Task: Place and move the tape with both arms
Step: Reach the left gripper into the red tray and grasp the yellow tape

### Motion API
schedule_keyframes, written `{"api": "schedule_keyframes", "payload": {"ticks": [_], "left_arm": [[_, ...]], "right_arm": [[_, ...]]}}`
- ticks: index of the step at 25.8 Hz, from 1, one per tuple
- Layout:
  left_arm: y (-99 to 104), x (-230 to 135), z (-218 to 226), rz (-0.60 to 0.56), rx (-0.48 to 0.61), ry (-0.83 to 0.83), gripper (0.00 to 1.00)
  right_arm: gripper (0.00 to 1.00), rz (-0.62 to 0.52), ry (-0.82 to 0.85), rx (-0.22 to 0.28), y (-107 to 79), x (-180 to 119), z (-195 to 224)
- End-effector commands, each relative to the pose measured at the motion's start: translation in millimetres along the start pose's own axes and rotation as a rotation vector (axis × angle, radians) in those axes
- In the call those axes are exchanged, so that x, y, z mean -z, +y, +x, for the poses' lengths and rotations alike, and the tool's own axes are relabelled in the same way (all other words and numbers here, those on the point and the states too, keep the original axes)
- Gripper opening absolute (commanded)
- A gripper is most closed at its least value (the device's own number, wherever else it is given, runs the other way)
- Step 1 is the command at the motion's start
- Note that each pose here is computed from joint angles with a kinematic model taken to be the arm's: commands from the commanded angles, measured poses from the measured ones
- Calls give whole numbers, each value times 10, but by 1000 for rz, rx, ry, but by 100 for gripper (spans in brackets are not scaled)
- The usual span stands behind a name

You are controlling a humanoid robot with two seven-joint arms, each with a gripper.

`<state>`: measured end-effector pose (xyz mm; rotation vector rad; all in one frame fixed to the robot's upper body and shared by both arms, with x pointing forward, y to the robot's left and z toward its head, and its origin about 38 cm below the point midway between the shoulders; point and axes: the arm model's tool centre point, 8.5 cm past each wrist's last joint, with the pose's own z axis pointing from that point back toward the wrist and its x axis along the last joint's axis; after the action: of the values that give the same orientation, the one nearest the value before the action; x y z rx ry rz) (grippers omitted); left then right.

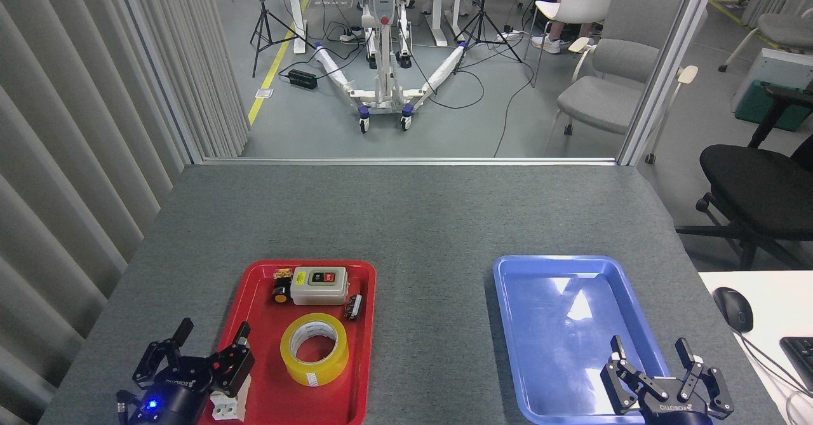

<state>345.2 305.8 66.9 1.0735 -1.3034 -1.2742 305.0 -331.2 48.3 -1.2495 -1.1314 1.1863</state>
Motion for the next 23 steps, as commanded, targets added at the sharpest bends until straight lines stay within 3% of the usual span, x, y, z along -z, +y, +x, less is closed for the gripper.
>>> {"api": "schedule_keyframes", "payload": {"ticks": [1, 4, 7, 11, 13, 16, 18, 21, 23], "left_arm": [[63, 145, 18, -59, -27, -17, 100], [83, 458, 276, -339, 3, -116, 100], [253, 662, 208, -437, 72, -113, 99], [125, 840, 289, -622, 159, -131, 99], [34, 859, 278, -681, 47, -129, 99], [80, 917, 190, -744, -141, -113, 99], [109, 940, 192, -790, -137, -110, 99], [87, 921, 192, -887, -136, -107, 82], [39, 892, 186, -936, -146, -90, 80]], "right_arm": [[100, 3, -2, 0, 13, -10, 5], [100, 9, -2, -2, 32, -26, 1], [100, 9, -3, -2, 32, -26, 3], [100, 9, -3, -2, 29, -25, -1], [100, 11, -4, -2, 36, -27, 2], [100, 10, -6, -5, 35, -26, 0], [100, 10, -8, -4, 35, -26, 1], [100, 13, -9, -3, 43, -33, 10], [100, 14, -12, -4, 51, -39, 21]]}}
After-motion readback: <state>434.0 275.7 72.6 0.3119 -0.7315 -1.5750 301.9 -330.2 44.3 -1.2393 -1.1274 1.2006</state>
